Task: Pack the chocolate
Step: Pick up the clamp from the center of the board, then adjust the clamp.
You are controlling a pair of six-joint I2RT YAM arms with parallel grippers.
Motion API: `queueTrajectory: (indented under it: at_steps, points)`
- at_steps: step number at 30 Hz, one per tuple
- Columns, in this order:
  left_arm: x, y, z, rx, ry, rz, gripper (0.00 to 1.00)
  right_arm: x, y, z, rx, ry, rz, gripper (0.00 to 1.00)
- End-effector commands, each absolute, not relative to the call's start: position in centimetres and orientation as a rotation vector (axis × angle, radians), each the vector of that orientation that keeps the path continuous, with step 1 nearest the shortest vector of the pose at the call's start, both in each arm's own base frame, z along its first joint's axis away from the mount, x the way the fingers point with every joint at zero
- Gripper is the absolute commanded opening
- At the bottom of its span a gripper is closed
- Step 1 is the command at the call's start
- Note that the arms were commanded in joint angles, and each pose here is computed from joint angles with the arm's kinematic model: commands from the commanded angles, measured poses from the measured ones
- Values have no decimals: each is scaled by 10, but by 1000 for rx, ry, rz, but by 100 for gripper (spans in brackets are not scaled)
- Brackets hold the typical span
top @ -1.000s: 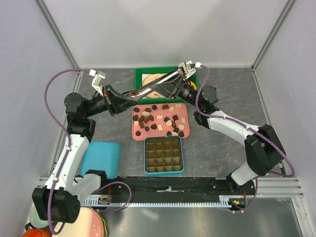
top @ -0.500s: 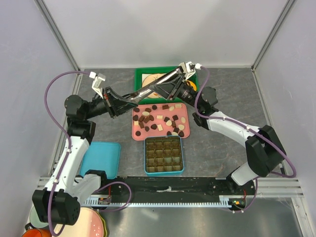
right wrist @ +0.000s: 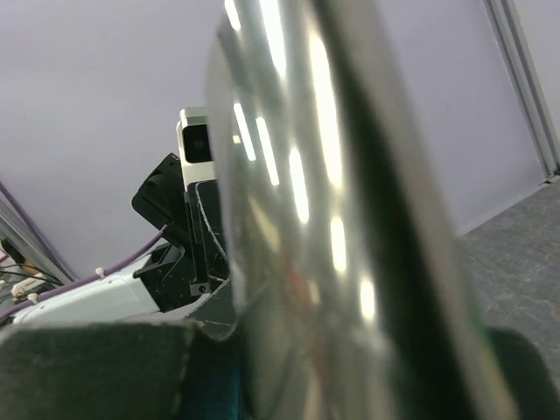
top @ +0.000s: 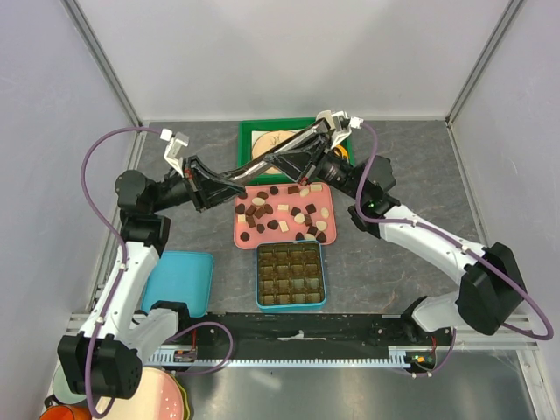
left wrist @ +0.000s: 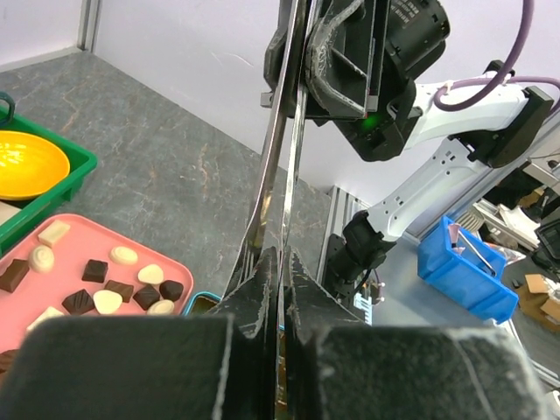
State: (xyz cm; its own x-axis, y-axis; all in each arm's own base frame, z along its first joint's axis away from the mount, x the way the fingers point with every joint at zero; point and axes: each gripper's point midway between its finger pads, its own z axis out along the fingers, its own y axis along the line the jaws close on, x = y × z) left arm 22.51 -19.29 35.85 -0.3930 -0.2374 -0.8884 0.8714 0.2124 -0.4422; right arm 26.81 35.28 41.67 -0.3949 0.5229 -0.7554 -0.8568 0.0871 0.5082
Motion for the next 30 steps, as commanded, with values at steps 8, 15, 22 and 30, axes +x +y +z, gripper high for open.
queueTrajectory:
  at_steps: [8,15,22,30]
  points:
    - [208,-192,355,728,1566,-1377,72,271,340,402,-520,1319,1284,3]
    - [210,-171,380,883,1510,-1091,79,273,323,391,-556,1399,1126,1]
    - [197,-163,406,1008,1446,-910,81,277,311,377,-551,1460,1032,1]
    - [212,-146,369,1060,1453,-666,99,273,308,379,-556,1472,1027,0]
